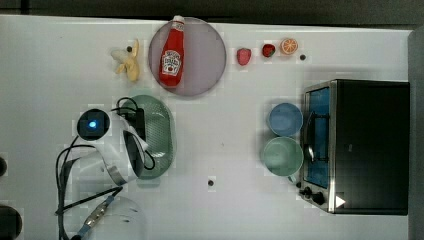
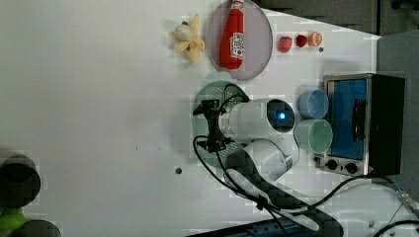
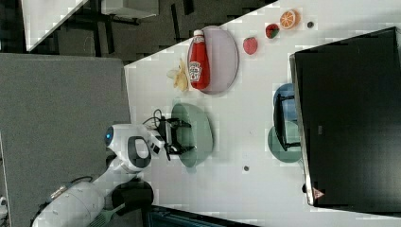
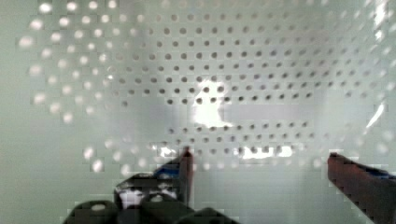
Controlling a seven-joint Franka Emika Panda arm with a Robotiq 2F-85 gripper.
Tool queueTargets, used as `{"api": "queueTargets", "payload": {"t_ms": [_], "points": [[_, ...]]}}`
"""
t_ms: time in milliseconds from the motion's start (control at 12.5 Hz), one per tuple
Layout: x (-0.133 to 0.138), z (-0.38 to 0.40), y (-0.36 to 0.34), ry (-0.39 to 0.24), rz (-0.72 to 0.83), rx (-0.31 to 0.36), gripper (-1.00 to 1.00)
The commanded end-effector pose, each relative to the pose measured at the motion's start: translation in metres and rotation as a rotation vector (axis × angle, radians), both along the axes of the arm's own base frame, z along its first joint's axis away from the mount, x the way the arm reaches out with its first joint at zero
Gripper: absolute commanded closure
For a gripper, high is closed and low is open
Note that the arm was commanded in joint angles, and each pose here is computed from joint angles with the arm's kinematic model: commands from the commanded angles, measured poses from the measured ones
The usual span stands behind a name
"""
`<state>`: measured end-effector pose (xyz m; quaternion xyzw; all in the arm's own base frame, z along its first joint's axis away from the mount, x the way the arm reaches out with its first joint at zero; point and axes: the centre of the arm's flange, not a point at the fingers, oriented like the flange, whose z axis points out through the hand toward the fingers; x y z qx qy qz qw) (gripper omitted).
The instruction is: Drag strainer right to left.
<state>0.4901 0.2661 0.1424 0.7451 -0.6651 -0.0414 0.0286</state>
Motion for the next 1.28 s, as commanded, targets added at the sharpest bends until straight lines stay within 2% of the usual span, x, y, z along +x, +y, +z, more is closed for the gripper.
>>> {"api": "queueTargets", "payload": {"t_ms": [80, 240, 640, 1280], "points": [[-0.008, 0.008, 0.059, -0.023, -0.022, 0.046, -1.0], [-0.008, 0.005, 0.079, -0.012, -0.091, 0.059, -1.0], [-0.01, 0.004, 0.134, -0.031, -0.155, 0.083, -1.0], [-0.014, 0.012, 0.183, -0.044, -0.125, 0.136, -1.0]]}}
